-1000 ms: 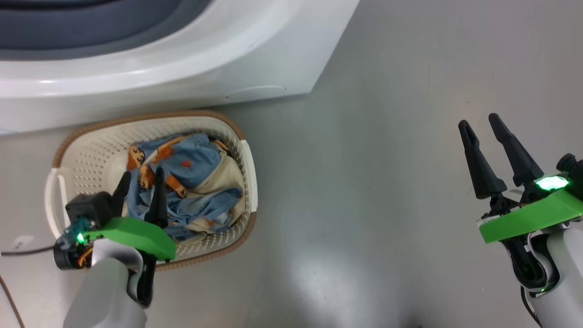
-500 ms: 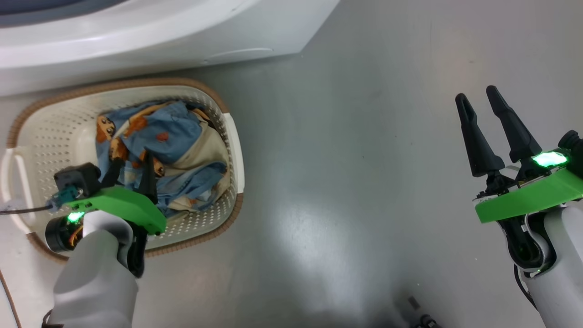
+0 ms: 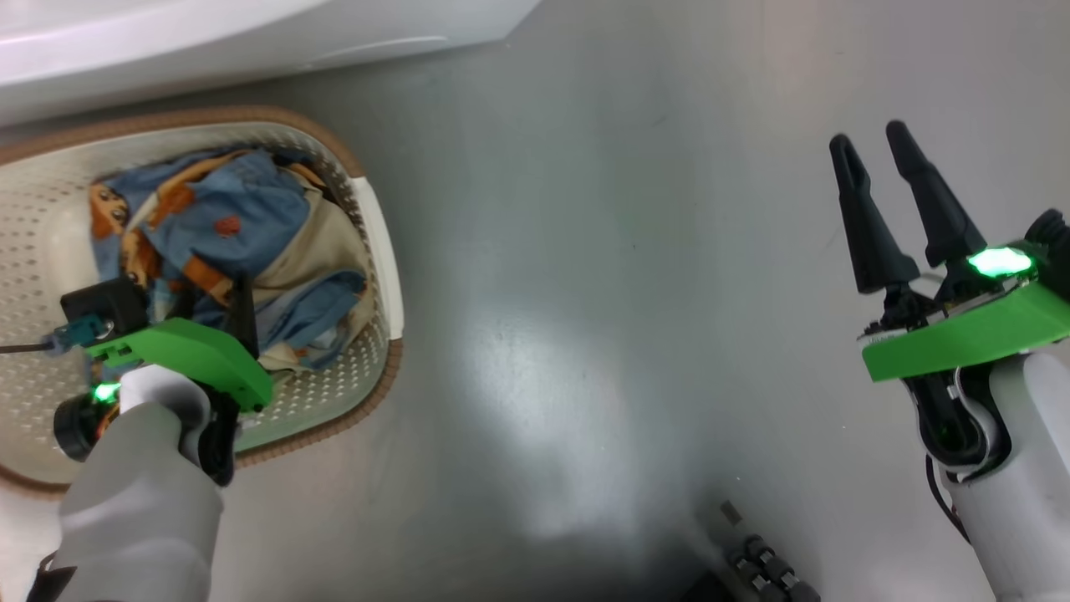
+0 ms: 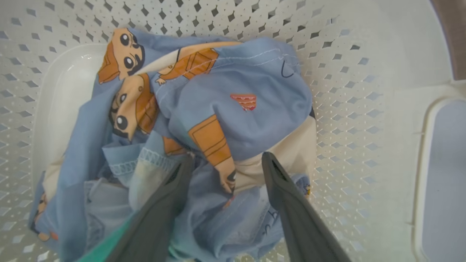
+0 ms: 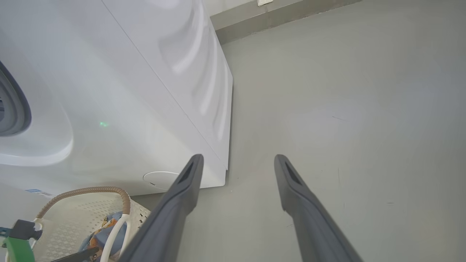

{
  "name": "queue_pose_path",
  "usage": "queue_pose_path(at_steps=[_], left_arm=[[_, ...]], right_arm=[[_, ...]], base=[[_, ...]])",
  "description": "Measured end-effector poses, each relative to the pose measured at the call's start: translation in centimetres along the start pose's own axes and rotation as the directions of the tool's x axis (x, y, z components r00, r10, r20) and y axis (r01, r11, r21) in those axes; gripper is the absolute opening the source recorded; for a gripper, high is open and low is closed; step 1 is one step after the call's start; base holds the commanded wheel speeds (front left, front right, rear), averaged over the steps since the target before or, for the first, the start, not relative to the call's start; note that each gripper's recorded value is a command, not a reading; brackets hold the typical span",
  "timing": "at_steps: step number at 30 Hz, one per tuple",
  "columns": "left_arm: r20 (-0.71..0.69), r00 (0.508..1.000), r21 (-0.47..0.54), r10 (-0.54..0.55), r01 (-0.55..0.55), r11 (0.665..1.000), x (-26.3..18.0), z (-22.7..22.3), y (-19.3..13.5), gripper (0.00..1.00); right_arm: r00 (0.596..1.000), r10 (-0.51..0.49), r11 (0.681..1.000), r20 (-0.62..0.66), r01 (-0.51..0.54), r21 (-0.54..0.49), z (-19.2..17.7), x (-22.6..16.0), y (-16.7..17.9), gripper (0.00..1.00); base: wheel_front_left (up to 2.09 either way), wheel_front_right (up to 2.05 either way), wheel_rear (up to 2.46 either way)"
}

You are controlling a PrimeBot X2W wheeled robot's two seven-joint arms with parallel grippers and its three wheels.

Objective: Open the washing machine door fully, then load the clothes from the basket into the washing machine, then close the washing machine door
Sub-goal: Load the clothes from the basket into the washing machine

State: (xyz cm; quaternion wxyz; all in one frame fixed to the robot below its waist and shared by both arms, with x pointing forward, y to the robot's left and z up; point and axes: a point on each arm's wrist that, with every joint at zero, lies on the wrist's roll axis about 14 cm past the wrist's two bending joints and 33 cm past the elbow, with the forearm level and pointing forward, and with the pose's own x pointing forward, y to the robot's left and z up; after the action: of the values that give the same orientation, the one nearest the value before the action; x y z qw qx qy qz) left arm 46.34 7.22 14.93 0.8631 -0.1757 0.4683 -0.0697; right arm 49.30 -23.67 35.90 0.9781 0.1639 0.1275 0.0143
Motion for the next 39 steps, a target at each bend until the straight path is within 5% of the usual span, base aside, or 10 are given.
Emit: queue_pose_path(at_steps=[19, 20, 21, 22, 39], left_arm=[[-0.21, 0.978, 0.039, -0.012, 0.02, 0.999, 2.4, -4.4, 0.1, 1.0], [-0.208, 0.978, 0.04, -0.012, 0.02, 0.999, 2.4, -4.3, 0.1, 0.65], [-0.206, 0.979, 0.039, -0.012, 0.02, 0.999, 2.3, -4.2, 0.0, 0.1], [-0.202, 0.979, 0.039, -0.011, 0.019, 0.999, 2.3, -4.1, 0.0, 0.0], [-0.019, 0.998, -0.002, -0.063, 0.063, 0.998, -0.9, -0.2, -2.6, 0.0]], right_arm=[[0.999, -0.04, 0.999, -0.026, 0.04, -0.006, -1.3, 0.0, -1.4, 1.0], [0.999, -0.04, 0.999, -0.025, 0.04, -0.006, -1.2, 0.0, -1.3, 1.0], [0.999, -0.04, 0.999, -0.023, 0.04, -0.006, -1.2, 0.0, -1.3, 1.0], [0.999, -0.039, 0.999, -0.022, 0.039, -0.006, -1.1, 0.0, -1.3, 1.0], [0.998, 0.008, 1.0, 0.058, -0.009, 0.003, 2.5, -0.4, 0.9, 1.0]], base=[[0.0, 0.0, 0.0], [0.0, 0.0, 0.0], [0.0, 0.0, 0.0], [0.0, 0.0, 0.0], [0.0, 0.0, 0.0]])
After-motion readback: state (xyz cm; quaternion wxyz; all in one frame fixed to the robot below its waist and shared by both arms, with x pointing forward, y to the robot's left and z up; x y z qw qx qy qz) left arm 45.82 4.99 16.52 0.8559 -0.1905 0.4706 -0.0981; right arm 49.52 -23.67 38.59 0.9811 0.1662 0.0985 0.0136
